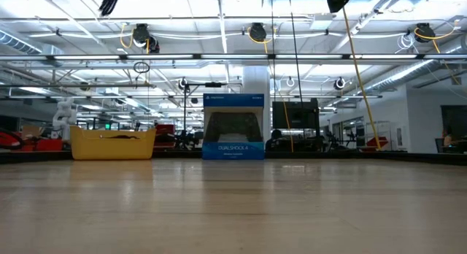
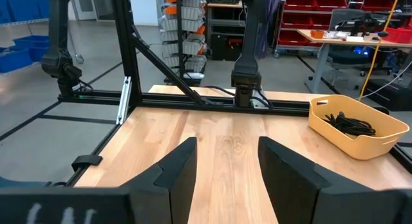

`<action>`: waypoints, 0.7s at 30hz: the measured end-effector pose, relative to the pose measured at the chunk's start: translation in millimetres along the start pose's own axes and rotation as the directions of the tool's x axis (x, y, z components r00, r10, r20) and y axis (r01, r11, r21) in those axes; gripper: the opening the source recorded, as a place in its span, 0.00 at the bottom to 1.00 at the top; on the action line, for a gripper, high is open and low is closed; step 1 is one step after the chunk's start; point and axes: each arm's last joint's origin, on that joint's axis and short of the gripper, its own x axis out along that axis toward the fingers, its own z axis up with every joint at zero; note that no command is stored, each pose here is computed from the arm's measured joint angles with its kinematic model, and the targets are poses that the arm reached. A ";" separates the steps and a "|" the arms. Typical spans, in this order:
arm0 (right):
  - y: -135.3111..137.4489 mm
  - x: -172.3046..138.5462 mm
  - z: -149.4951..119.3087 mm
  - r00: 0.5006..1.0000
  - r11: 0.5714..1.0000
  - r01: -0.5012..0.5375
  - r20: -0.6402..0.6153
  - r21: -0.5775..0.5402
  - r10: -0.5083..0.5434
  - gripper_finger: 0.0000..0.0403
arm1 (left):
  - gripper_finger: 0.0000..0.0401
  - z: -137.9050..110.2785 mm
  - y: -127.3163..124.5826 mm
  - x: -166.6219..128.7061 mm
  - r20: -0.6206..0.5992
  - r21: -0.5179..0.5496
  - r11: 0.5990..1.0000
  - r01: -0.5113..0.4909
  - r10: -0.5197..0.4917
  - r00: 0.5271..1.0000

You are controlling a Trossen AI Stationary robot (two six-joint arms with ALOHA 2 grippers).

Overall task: Pick and place USB-C Cables
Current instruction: Put the blue charger cable into the yellow bin

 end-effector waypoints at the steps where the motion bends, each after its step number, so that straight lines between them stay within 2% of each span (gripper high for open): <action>1: 0.0 0.0 0.0 1.000 1.000 0.000 0.000 0.000 0.000 0.39 | 0.05 -1.6 0.0 4.8 -0.049 -0.002 1.000 0.000 0.000 0.999; 4: 0.0 0.0 0.0 1.000 1.000 0.000 0.000 0.000 0.000 0.39 | 0.05 -7.5 -0.5 17.7 -0.200 0.001 1.000 -0.007 0.007 0.980; 7: 0.0 0.0 -0.1 1.000 1.000 0.000 -0.001 0.000 0.000 0.39 | 0.05 -14.1 -0.9 26.5 -0.337 0.002 1.000 -0.029 0.027 0.941; 11: 0.0 0.0 -0.1 1.000 1.000 0.000 -0.001 0.000 0.000 0.39 | 0.05 -20.7 -0.9 32.3 -0.460 -0.001 0.998 -0.059 0.052 0.886; 13: 0.0 0.0 -0.1 1.000 1.000 0.000 -0.001 0.000 0.000 0.39 | 0.05 -23.0 -0.6 32.8 -0.494 -0.007 0.997 -0.075 0.062 0.867; 21: 0.0 0.0 -0.1 1.000 1.000 0.000 -0.001 0.000 0.000 0.39 | 0.05 -24.5 -1.3 33.8 -0.502 -0.022 0.998 -0.058 0.040 0.864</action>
